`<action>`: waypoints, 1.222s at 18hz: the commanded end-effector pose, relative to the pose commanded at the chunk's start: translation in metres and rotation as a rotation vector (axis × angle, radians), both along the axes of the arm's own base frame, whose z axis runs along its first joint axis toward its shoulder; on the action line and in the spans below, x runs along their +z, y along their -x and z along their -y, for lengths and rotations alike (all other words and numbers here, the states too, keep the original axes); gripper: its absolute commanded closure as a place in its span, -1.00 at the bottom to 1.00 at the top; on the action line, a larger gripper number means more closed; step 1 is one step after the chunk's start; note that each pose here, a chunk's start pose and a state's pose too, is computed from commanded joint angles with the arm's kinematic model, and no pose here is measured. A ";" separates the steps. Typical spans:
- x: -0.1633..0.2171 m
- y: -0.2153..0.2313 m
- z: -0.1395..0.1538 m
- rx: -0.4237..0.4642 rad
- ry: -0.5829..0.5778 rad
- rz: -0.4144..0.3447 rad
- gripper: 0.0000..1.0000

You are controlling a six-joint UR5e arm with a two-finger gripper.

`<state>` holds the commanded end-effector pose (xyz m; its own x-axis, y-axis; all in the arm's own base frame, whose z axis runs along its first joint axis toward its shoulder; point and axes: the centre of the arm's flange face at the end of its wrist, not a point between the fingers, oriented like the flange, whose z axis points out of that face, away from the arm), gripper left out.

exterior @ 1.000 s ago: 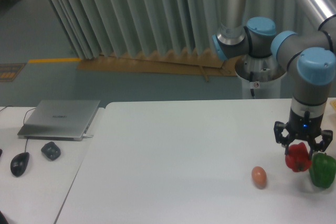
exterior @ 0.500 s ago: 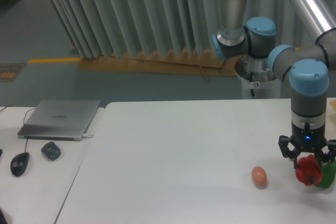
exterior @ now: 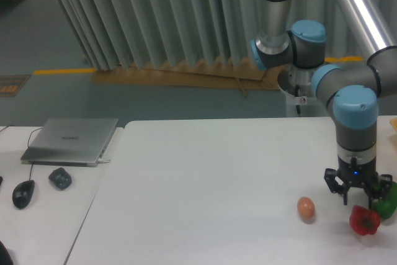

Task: Place the red pepper on the table
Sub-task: 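Open the gripper to release the red pepper onto the table, then raise the open gripper away from the red pepper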

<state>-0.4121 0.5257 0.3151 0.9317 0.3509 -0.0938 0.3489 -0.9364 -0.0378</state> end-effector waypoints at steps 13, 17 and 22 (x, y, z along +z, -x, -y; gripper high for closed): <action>0.047 -0.001 0.035 -0.136 0.023 -0.026 -1.00; 0.068 0.001 0.054 -0.467 0.070 -0.020 -1.00; 0.064 0.003 0.068 -0.582 0.159 -0.001 -1.00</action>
<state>-0.4147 0.4573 0.3792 0.9664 -0.2352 -0.1041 -0.2228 -0.9677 0.1182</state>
